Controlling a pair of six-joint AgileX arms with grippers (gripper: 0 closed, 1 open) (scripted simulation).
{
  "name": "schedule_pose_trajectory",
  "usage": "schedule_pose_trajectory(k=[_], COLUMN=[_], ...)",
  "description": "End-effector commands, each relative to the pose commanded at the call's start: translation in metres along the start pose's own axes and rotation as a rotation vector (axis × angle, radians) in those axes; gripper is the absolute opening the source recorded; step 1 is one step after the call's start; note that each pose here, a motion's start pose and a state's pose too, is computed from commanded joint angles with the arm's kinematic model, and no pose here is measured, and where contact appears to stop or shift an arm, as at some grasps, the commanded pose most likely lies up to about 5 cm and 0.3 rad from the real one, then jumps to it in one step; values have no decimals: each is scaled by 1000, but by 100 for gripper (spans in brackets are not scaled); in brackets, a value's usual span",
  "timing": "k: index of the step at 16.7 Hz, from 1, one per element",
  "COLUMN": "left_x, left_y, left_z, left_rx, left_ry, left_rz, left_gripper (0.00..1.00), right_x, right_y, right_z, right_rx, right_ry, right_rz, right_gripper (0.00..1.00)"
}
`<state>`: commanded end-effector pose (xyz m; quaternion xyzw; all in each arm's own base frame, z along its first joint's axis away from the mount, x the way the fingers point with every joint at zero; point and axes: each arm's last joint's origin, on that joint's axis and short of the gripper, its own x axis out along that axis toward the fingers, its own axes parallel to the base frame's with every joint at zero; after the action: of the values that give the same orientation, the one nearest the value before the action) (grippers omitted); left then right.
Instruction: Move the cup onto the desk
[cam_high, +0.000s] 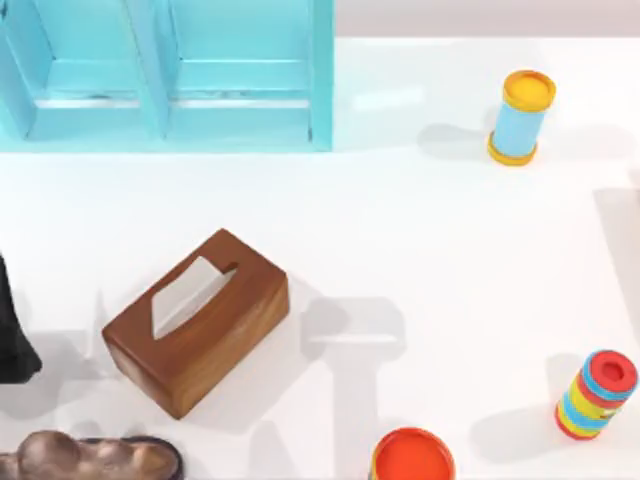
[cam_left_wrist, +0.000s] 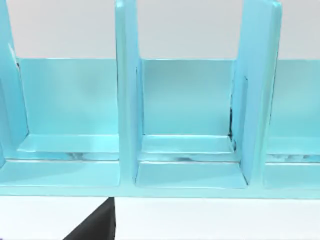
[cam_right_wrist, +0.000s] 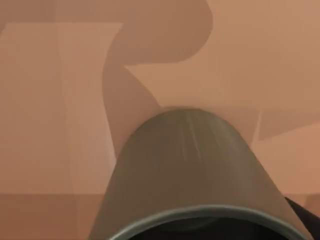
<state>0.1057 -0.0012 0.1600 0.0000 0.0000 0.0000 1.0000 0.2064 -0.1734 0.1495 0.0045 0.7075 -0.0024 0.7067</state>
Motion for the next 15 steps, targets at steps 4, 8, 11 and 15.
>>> schedule_pose_trajectory(k=[4,8,11,15], left_x=[0,0,0,0], left_y=[0,0,0,0], left_z=[0,0,0,0], left_rx=[0,0,0,0], left_ry=[0,0,0,0], left_rz=[0,0,0,0], left_gripper=[100,100,100,100], right_x=[-1,-23,-50,-87], right_y=[0,20,47,86], right_z=[0,7,11,5], right_rx=[1,1,1,1], right_ry=[-1,1,3,1], right_rz=[-1,0,1,0], right_gripper=[0,0,0,0])
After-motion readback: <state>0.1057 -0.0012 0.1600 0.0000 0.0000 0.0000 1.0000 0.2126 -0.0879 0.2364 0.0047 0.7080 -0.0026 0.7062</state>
